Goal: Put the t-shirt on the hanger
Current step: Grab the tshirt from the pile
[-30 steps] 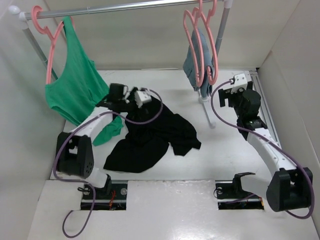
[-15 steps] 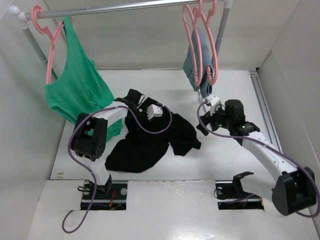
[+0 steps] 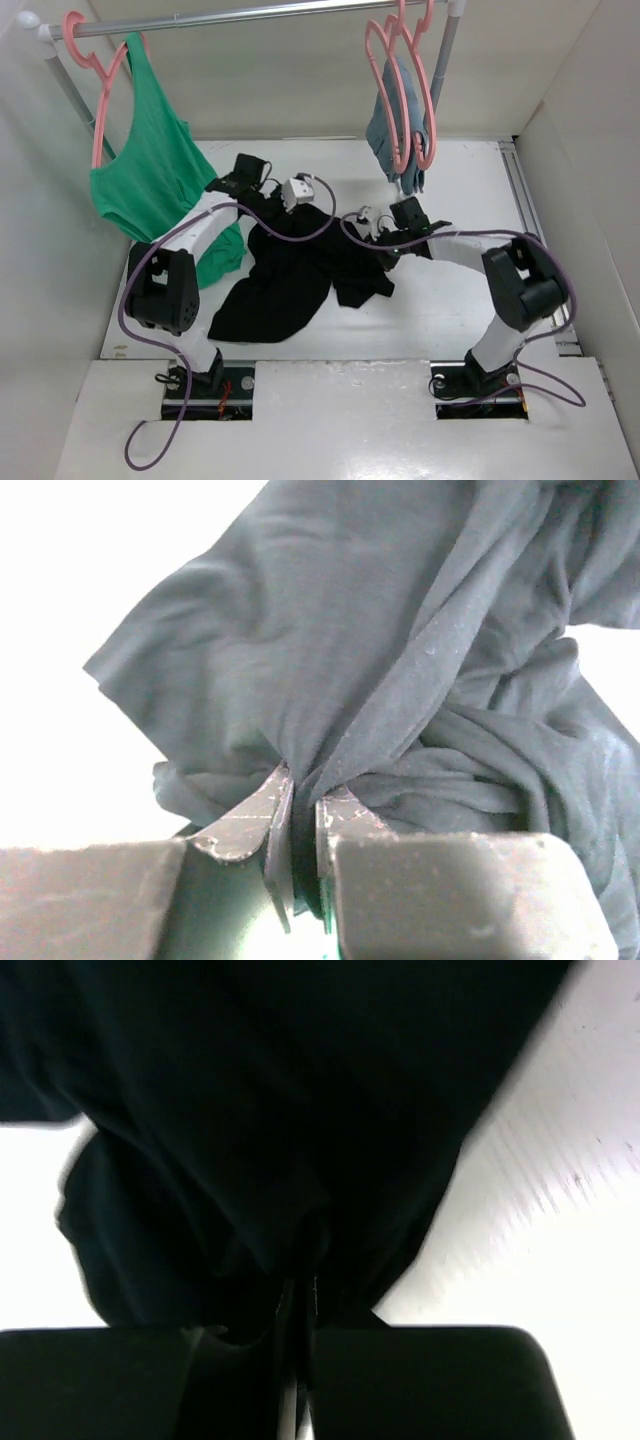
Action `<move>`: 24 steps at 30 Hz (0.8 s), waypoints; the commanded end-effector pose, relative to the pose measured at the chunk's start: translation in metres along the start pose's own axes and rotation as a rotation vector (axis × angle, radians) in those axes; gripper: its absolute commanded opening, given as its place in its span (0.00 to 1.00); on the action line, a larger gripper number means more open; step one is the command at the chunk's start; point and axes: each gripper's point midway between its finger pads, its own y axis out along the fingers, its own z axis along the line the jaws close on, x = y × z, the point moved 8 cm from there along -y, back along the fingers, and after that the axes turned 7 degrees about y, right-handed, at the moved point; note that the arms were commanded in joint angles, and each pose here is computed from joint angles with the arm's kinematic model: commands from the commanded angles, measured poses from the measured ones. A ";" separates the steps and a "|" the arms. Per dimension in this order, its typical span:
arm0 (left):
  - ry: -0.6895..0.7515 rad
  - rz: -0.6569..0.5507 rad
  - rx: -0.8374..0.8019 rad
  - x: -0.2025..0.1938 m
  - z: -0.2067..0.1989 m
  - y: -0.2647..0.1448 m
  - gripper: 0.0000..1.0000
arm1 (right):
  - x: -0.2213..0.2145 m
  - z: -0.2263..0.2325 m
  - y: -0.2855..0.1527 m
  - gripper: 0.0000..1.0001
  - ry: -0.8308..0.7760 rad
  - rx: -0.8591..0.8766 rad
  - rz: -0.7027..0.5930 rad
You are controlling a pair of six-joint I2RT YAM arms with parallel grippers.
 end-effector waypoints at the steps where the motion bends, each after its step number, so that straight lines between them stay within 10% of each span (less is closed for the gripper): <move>1: 0.003 -0.118 0.153 0.030 0.024 -0.055 0.00 | 0.018 -0.015 0.003 0.00 0.029 0.023 -0.074; 10: 0.194 -0.164 0.310 0.073 0.036 -0.136 0.00 | 0.072 0.007 -0.113 0.00 -0.107 -0.198 -0.470; 24: 0.288 -0.175 0.232 0.052 -0.040 -0.134 0.00 | 0.030 0.026 -0.127 0.00 -0.053 -0.203 -0.481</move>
